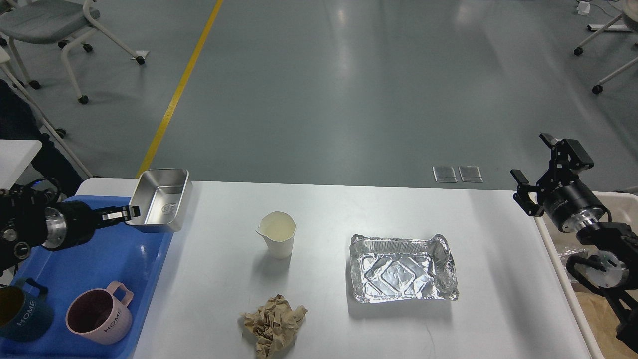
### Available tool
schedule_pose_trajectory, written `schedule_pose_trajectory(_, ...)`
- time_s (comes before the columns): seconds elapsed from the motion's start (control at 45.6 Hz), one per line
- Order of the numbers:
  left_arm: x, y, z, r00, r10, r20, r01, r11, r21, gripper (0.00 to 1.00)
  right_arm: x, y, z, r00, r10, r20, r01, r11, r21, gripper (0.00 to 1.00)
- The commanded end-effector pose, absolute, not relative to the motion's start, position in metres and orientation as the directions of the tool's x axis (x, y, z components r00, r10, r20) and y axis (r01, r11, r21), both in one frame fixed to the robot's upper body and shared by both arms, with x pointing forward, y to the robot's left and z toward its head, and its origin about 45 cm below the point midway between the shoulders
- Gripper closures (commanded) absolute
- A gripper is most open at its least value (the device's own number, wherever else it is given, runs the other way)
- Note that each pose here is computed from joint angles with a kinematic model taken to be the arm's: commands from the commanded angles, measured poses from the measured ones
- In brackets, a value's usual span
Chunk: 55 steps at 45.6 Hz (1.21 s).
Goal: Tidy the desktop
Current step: 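Place the steel box into the blue tray with the left gripper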
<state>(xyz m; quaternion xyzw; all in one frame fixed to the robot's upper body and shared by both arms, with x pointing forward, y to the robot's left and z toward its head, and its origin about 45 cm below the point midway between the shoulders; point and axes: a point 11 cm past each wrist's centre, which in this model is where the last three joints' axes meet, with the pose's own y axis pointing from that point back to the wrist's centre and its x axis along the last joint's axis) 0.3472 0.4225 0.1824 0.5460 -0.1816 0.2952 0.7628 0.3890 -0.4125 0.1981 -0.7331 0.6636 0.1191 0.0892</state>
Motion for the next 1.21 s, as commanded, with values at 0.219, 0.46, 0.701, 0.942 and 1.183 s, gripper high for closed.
schedule_pose_trajectory(0.219, 0.312, 0.497, 0.235, 0.715, 0.277, 0.642, -0.684, 0.089, 0.724, 0.99, 0.388, -0.414, 0.198, 0.089, -0.953, -0.290, -0.994, -0.102, 0.031, 0.00)
schedule_pose_trajectory(0.46, 0.312, 0.502, 0.219, 0.724, 0.283, 0.629, -0.669, 0.067, 0.740, 0.99, 0.387, -0.414, 0.198, 0.089, -0.954, -0.287, -0.994, -0.102, 0.031, 0.00)
schedule_pose_trajectory(0.701, 0.314, 0.513, 0.177, 0.746, 0.298, 0.596, -0.627, 0.014, 0.779, 0.98, 0.386, -0.414, 0.196, 0.089, -0.953, -0.289, -0.994, -0.103, 0.035, 0.00)
schedule_pose_trajectory(0.942, 0.337, 0.499, 0.148, 0.745, 0.301, 0.595, -0.625, 0.004, 0.781, 0.98, 0.385, -0.416, 0.194, 0.085, -0.953, -0.289, -0.994, -0.100, 0.039, 0.00)
schedule_pose_trajectory(1.183, 0.342, 0.484, 0.118, 0.756, 0.307, 0.578, -0.608, 0.000, 0.794, 0.98, 0.385, -0.416, 0.194, 0.083, -0.954, -0.289, -0.994, -0.099, 0.039, 0.00)
